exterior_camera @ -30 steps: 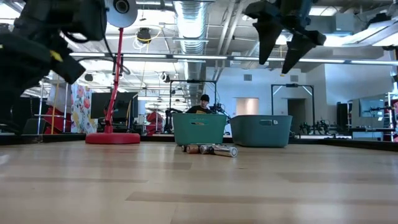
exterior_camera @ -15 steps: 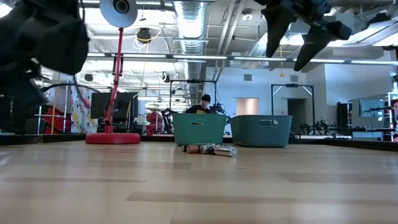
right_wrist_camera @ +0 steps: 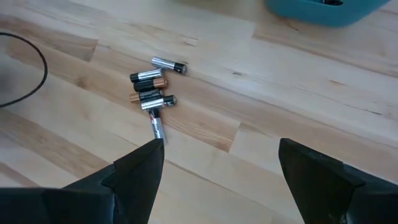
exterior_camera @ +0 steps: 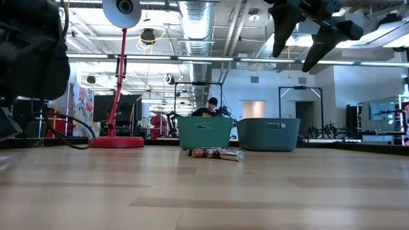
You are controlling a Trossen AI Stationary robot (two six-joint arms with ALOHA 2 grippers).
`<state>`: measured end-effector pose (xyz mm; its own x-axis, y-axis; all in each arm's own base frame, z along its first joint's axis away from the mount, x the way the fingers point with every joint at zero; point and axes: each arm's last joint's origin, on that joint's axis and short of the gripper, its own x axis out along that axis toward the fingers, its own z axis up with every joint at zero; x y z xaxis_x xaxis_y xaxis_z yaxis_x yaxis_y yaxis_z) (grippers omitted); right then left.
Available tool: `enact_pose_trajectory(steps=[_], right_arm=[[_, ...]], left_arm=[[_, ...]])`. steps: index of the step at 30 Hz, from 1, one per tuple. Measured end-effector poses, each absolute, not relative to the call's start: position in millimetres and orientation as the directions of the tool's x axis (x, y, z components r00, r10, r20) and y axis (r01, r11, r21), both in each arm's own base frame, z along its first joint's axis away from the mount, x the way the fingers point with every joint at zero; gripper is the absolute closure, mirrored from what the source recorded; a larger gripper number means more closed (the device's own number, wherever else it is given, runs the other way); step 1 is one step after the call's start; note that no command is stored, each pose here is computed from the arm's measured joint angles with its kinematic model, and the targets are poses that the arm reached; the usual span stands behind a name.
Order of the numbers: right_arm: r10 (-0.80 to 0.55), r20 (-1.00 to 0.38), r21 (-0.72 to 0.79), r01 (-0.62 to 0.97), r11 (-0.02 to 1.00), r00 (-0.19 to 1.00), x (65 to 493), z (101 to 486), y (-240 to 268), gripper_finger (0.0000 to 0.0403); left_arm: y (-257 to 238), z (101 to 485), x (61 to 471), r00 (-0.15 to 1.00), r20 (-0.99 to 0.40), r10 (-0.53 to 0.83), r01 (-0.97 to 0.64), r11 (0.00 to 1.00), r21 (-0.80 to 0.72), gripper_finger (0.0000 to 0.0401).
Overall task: Sort batteries
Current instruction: Put the silver battery into the green bin
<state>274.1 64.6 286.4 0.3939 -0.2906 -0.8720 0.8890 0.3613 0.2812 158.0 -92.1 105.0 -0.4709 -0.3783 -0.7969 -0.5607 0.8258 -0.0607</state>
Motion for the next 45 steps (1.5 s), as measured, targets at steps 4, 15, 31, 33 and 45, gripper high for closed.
enact_pose_trajectory(steps=[4,15,31,33,45], right_arm=[[-0.295,-0.872,0.281,0.893,0.351,0.39,274.9,286.4,61.3,0.0072],[-0.303,-0.871,0.277,0.896,0.348,0.387,276.3,286.6,55.7,0.0072],[-0.309,-0.88,0.204,0.875,0.44,0.36,279.0,281.2,57.0,0.0072],[-0.309,-0.883,0.159,0.846,0.51,0.352,280.1,276.1,59.0,0.0072],[-0.203,-0.893,0.186,0.74,0.646,0.402,274.1,197.5,42.9,0.0072]], left_arm=[[-91.3,102.6,156.0,-0.471,-0.795,-0.382,-0.556,0.828,-0.068,0.0272],[-87.9,101.5,156.6,-0.458,-0.824,-0.333,-0.526,0.849,-0.051,0.0361],[-62.6,144.0,195.2,-0.293,-0.919,-0.266,-0.507,0.857,-0.086,0.0361],[-55.2,151.9,205.3,-0.251,-0.932,-0.262,-0.521,0.848,-0.099,0.0361],[11.6,225.4,268.3,0.114,-0.986,-0.122,-0.587,0.793,-0.166,0.036]])
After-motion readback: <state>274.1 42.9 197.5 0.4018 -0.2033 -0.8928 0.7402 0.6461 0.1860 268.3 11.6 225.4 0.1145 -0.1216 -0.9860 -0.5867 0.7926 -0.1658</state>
